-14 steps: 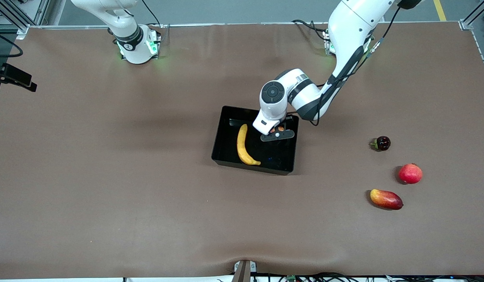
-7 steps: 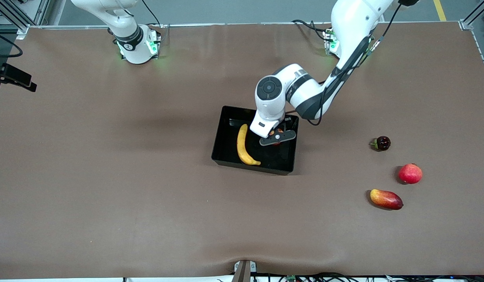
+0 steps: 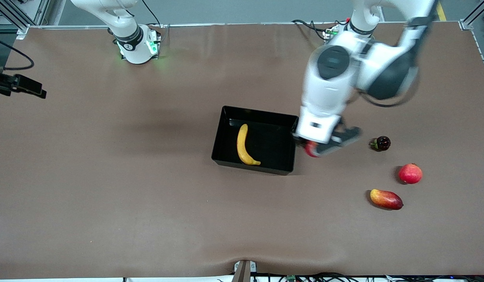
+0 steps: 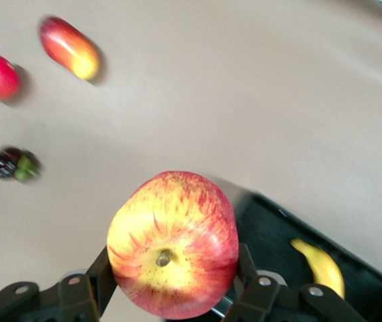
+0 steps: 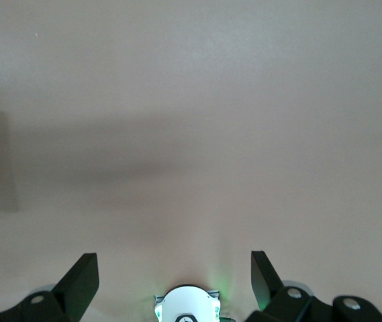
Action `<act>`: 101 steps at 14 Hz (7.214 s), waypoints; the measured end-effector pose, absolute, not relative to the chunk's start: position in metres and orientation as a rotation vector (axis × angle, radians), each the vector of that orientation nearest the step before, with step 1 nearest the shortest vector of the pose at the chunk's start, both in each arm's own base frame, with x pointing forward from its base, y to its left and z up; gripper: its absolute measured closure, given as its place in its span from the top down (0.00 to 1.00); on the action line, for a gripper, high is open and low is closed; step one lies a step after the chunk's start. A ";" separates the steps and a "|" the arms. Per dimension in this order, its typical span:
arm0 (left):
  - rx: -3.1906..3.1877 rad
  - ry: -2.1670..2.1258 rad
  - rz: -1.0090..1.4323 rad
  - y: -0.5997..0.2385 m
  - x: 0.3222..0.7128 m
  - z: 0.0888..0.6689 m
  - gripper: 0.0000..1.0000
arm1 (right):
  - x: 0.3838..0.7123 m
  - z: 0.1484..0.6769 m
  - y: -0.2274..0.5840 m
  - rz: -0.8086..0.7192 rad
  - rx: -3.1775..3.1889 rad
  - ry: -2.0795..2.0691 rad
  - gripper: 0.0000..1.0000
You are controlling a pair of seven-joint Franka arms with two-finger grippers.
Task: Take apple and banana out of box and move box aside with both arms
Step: 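Carry the apple out of the tray and set it beside the red apple, then move the left gripper back to the tray and grasp the banana, then carry the banana beside the apples while the right gripper reaches the tray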
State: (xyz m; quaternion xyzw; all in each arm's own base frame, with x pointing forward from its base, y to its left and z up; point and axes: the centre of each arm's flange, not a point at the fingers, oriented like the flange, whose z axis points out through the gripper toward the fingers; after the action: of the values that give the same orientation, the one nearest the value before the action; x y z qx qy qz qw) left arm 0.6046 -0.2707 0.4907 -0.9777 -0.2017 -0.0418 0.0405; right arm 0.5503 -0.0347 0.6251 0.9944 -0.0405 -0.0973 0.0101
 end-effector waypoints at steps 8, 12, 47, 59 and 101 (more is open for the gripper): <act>-3.044 -0.677 0.025 -0.055 0.653 0.380 0.71 | 0.551 0.643 -0.030 -0.259 3.107 -0.114 1.00; -3.006 -0.543 -0.045 -0.014 0.626 0.278 0.71 | 0.543 0.663 -0.023 -0.249 3.121 -0.097 1.00; -3.153 -0.130 -0.082 -0.482 0.473 0.329 1.00 | 0.543 0.657 -0.025 -0.293 3.118 -0.105 1.00; -3.165 -0.051 -0.035 -0.532 0.454 0.182 1.00 | 0.546 0.648 -0.027 -0.322 3.115 -0.111 1.00; -3.000 0.476 0.017 -0.125 0.581 0.267 0.37 | 0.527 0.250 0.405 -0.235 3.129 -0.182 0.78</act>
State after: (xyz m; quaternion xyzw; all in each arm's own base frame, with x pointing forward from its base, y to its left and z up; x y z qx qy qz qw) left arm 0.5811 -0.1247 0.2669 -0.9863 0.1565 0.0055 0.0521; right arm 0.5267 0.4052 0.2503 0.9955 -0.0578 -0.0747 -0.0005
